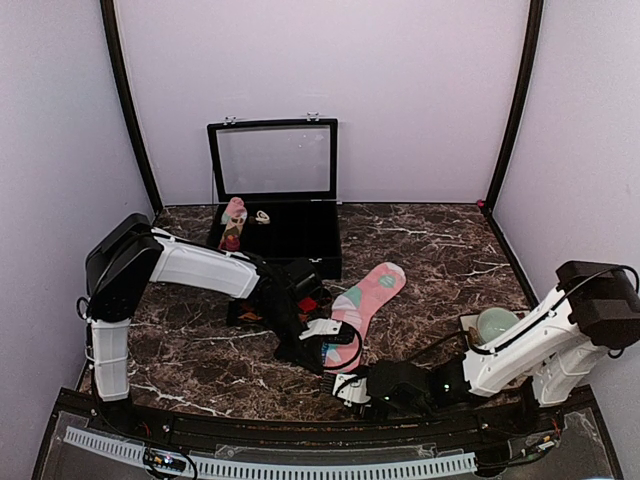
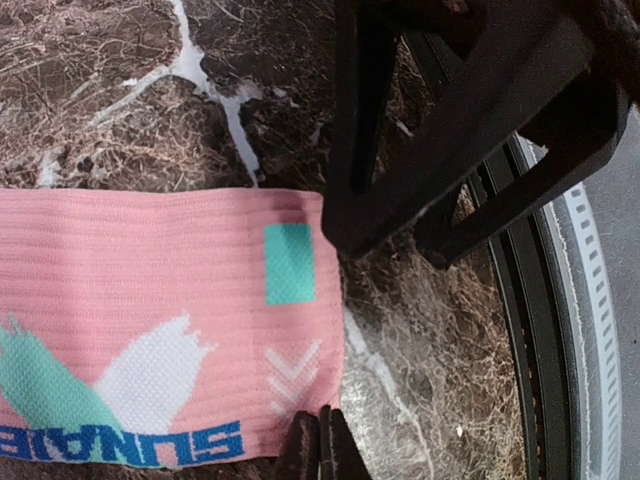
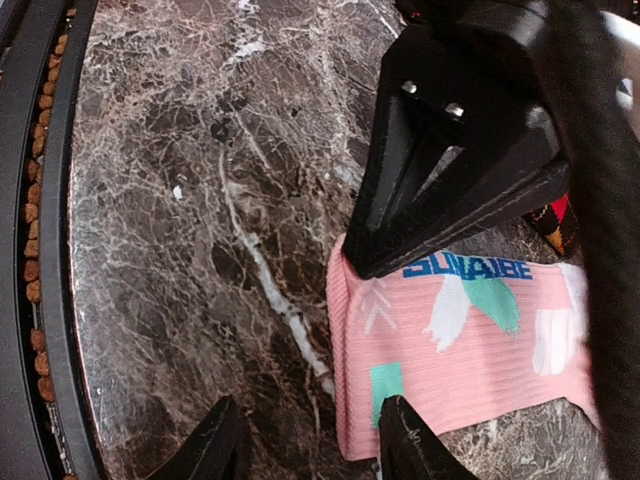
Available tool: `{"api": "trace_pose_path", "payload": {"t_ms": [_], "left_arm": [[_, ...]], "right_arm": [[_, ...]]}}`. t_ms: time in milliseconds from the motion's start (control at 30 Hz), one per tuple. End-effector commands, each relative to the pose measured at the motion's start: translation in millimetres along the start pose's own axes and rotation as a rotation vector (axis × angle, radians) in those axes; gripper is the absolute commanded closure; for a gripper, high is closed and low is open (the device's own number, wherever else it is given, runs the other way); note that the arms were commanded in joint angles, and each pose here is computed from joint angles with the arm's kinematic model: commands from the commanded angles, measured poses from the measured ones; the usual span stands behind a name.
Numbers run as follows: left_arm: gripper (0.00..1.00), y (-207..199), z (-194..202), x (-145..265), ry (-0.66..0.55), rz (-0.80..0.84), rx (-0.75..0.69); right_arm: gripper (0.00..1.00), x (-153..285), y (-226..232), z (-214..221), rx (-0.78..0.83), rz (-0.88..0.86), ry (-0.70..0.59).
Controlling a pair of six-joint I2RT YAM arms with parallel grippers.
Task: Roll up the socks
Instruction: Roll the sock at the center of the board.
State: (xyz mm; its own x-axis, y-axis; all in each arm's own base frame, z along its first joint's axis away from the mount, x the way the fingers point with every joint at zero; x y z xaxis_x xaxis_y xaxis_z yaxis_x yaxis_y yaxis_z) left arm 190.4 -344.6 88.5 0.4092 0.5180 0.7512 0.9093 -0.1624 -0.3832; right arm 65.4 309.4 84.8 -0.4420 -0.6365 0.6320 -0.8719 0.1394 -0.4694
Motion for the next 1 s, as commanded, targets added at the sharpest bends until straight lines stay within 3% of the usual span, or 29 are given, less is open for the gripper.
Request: {"api": "trace_pose_path", "payload": {"t_ms": [0,533,700,833,967], "left_arm": [[0.98,-0.8,-2.0,6.2,-0.016,0.071,0.048],[0.98,1.1,0.8,7.4,0.007,0.126,0.062],[0.96,3.5,-1.2,9.1,0.002,0.115,0.064],[0.86,6.7,-3.9,12.6,-0.004,0.095,0.064],[0.58,5.9,-10.1,28.1,-0.054,0.067,0.051]], "right_arm": [[0.55,-10.6,2.3,-8.8,0.05,0.026,-0.03],[0.66,-19.3,-6.7,10.9,0.029,0.05,0.009],[0.74,-22.3,-2.7,19.9,0.01,0.002,0.031],[0.87,-25.9,5.1,29.0,-0.018,-0.042,0.062],[1.0,-29.7,11.4,40.7,-0.067,-0.073,0.104]]}}
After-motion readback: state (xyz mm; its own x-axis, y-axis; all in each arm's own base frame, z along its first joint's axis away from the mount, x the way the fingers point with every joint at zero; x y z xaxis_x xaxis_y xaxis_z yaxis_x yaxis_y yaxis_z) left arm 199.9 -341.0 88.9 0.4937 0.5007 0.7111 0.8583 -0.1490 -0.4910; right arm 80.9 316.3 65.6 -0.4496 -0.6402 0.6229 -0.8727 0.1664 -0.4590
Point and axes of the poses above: each gripper's point midway between its finger pads, its own x axis back along the fingers, its own y axis along the line the jaws close on, z = x × y, the point moved 8 cm from there along x, back along the fingers, and after that the axes turned 6 degrees about x, right-handed, at the moved point
